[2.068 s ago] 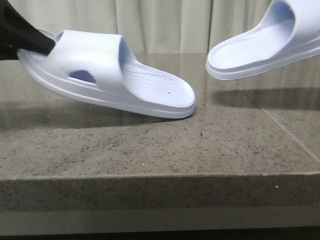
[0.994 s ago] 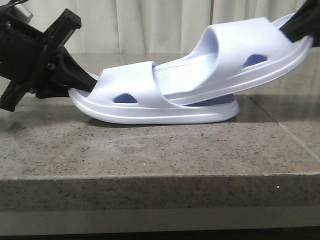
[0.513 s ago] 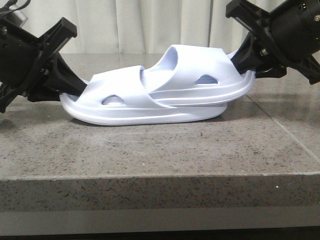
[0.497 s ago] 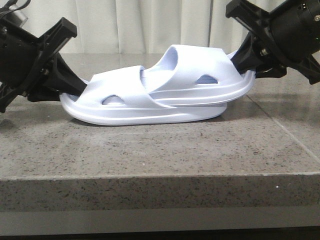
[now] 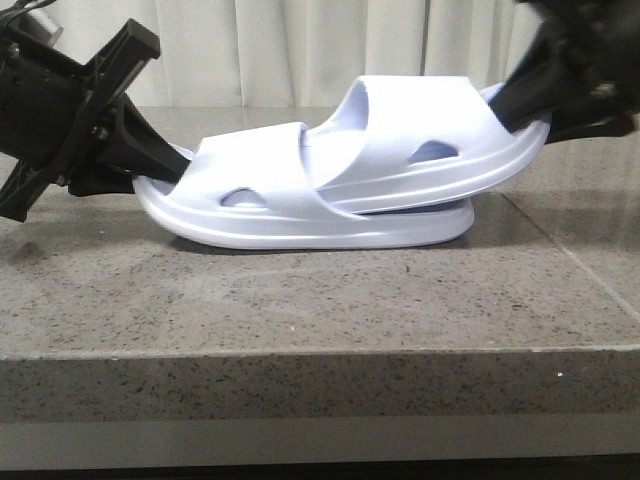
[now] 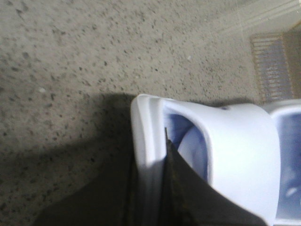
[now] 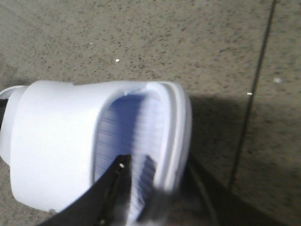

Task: Insert blue slippers together front up
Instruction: 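Open the right gripper and withdraw it from the nested slippers, then lower the nested slippers, open the left gripper and withdraw it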

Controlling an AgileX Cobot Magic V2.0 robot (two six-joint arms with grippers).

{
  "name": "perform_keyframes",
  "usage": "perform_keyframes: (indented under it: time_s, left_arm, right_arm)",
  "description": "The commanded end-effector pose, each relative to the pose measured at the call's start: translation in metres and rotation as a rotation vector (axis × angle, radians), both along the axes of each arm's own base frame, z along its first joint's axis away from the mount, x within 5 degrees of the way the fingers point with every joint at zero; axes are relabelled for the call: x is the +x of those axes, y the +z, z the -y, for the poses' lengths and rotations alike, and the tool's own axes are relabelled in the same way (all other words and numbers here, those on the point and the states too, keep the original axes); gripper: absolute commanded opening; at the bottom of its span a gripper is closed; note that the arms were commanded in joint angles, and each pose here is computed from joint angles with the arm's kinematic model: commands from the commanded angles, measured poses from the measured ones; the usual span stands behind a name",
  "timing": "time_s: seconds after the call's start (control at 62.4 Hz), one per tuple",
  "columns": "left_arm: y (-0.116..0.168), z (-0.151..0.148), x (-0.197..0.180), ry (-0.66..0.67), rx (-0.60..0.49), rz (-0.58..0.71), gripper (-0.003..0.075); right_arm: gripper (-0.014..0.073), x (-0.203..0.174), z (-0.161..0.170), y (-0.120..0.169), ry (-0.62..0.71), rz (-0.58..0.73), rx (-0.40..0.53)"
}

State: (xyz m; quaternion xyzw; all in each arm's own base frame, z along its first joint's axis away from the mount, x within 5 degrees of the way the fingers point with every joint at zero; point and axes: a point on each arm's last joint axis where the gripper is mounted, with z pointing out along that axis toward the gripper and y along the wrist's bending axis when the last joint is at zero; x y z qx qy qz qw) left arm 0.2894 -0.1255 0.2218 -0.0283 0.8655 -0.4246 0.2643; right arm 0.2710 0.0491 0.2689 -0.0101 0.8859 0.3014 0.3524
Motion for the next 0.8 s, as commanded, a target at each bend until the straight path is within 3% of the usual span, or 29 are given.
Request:
perform_keyframes:
  time_s: [0.0,0.241,0.786]
  left_arm:
    - [0.02,0.004,0.0,-0.01,-0.055,0.052,-0.002]
    - [0.018,0.004,0.003,0.028,-0.071,0.04,-0.002]
    - [0.016,0.003,0.026,0.045,0.023,0.095,-0.002]
  right_arm:
    - [0.0411,-0.008,0.026,0.025,-0.052,0.083,-0.011]
    - [0.0418,-0.02,0.071,0.034,-0.183,0.087,0.004]
    - [0.0418,-0.02,0.067,0.033,-0.159,0.081,0.008]
